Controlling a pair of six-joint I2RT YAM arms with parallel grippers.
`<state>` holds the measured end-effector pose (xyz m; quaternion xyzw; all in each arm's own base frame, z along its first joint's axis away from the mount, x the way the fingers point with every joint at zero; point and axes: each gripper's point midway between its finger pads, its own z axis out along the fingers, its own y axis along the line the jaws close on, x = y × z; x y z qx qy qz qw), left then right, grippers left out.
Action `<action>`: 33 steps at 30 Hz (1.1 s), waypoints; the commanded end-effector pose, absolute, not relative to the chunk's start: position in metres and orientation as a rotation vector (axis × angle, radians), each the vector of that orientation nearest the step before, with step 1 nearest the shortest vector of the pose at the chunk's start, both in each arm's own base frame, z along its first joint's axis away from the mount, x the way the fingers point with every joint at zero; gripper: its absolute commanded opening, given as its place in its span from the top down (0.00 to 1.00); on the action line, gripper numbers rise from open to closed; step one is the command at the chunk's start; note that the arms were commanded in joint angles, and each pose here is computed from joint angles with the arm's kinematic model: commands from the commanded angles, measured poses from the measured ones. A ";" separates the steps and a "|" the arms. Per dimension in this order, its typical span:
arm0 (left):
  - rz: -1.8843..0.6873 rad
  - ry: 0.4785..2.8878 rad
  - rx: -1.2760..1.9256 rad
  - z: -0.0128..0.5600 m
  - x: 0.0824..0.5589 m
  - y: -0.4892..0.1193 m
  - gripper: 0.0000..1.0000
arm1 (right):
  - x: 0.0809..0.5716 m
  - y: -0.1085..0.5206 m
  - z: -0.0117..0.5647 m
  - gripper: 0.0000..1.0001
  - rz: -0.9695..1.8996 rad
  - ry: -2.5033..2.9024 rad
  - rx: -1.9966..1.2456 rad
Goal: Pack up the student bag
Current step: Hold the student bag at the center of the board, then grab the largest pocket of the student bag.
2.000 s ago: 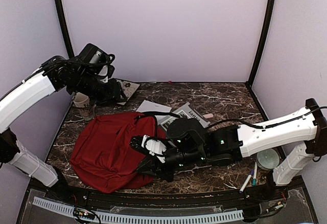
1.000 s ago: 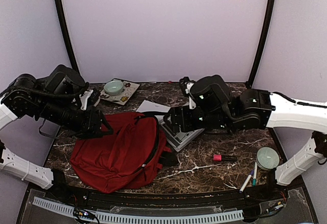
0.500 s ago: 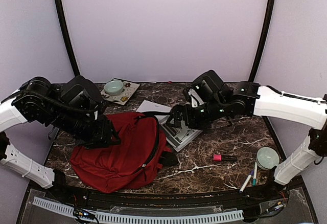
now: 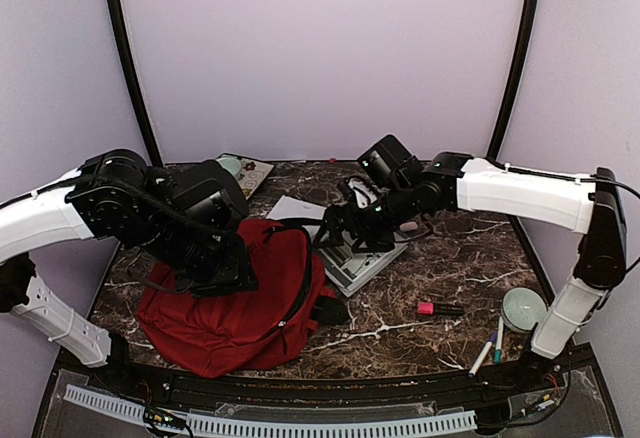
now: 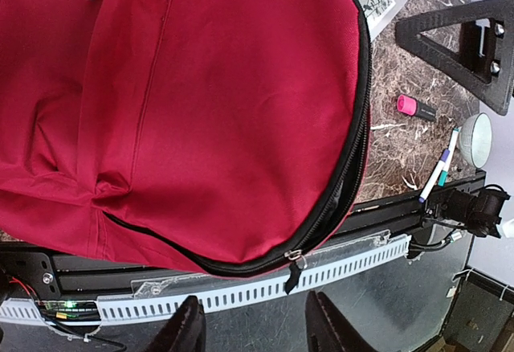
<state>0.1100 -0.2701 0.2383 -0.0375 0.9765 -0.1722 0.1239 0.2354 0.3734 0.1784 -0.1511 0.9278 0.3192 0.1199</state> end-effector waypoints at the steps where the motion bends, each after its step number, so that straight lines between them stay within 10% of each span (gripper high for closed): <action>1: -0.463 2.841 -0.138 0.243 0.110 -0.264 0.55 | 0.231 0.409 0.191 0.00 1.153 2.668 -0.519; 10: -0.482 2.841 -0.142 0.245 0.108 -0.265 0.55 | 0.224 0.445 0.176 0.16 1.327 2.704 -0.552; 19: -0.470 2.881 -0.072 0.256 0.095 -0.277 0.57 | 0.231 0.468 0.173 0.90 1.405 2.684 -0.588; 33: -0.503 3.013 -0.007 0.229 0.056 -0.335 0.55 | 0.227 0.466 0.168 1.00 1.427 2.687 -0.553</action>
